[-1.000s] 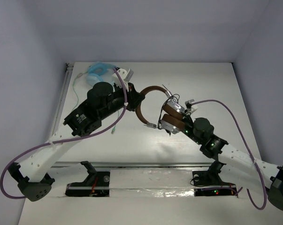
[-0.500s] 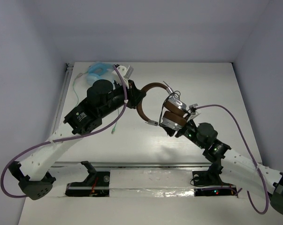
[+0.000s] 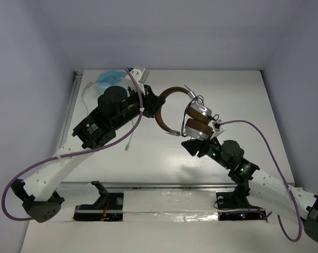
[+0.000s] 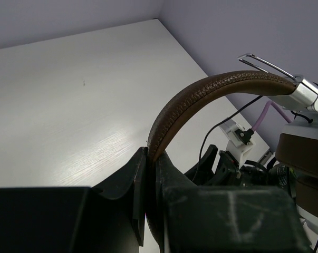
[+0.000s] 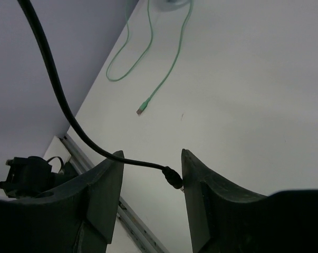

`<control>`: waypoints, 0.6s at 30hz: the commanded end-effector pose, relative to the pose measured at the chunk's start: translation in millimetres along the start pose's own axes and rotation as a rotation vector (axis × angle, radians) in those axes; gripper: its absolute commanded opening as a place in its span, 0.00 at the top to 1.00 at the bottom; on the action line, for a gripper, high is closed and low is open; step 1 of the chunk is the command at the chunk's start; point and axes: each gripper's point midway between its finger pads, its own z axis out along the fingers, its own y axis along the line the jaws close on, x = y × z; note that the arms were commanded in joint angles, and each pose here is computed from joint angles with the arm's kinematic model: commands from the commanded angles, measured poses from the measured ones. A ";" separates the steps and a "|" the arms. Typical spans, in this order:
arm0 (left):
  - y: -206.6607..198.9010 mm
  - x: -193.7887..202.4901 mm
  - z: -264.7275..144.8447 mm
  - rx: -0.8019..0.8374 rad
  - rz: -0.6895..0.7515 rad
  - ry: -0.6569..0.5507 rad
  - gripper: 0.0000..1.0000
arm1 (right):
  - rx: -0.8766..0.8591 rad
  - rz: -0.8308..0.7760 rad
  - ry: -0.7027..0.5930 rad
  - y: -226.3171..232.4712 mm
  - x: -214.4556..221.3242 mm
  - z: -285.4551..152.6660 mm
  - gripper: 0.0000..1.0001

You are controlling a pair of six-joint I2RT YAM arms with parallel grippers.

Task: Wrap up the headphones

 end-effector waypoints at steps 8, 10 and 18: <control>-15.6 -50.1 -6.3 0.034 -0.095 -0.182 1.00 | 0.027 0.002 -0.033 -4.2 -8.0 -2.6 0.93; -6.9 -57.2 -10.9 0.014 -0.127 -0.227 1.00 | 0.031 0.004 -0.022 -3.8 -7.0 -3.5 0.99; 33.3 -56.6 1.1 -0.154 -0.277 -0.362 1.00 | -0.007 0.021 0.119 7.9 23.1 -6.4 1.00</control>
